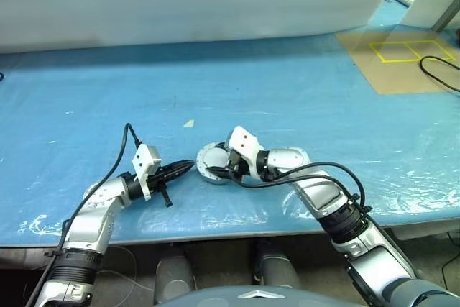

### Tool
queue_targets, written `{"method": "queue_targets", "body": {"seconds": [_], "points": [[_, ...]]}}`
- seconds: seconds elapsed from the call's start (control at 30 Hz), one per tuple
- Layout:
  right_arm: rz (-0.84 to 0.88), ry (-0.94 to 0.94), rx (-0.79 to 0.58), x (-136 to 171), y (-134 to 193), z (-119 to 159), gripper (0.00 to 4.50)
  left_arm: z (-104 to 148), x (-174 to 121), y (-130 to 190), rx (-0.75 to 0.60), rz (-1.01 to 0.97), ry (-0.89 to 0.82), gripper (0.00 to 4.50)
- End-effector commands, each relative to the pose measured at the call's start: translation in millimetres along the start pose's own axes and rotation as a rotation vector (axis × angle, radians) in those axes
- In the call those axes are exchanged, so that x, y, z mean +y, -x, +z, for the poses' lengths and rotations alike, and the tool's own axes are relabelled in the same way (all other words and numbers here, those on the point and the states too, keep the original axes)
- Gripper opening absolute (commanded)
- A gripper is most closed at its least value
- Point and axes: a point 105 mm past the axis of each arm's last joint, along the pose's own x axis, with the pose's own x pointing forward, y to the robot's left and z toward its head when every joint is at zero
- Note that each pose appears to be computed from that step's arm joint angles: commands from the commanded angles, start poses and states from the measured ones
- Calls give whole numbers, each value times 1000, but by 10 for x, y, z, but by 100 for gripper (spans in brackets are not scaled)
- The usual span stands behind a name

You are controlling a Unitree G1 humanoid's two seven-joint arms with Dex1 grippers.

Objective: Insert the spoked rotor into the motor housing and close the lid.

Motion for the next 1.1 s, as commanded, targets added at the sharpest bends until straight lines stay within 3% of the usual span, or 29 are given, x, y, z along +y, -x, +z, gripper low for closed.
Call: {"method": "queue_targets", "body": {"seconds": [0.03,0.47,0.87,1.0,1.1], "points": [[-79,18,167,-122,68,-438,297,106,21,-24,-29,-1,-45,0],[-50,-12,200,-89,81,-478,297,252,60,-199,-48,-44,-69,0],[-31,-26,166,-63,96,-402,297,-109,94,-307,181,-55,-112,0],[4,-59,131,-26,116,-334,429,-105,87,-327,182,-58,-118,0],[6,-76,109,-43,124,-286,447,-92,80,-341,176,-61,-118,0]]}}
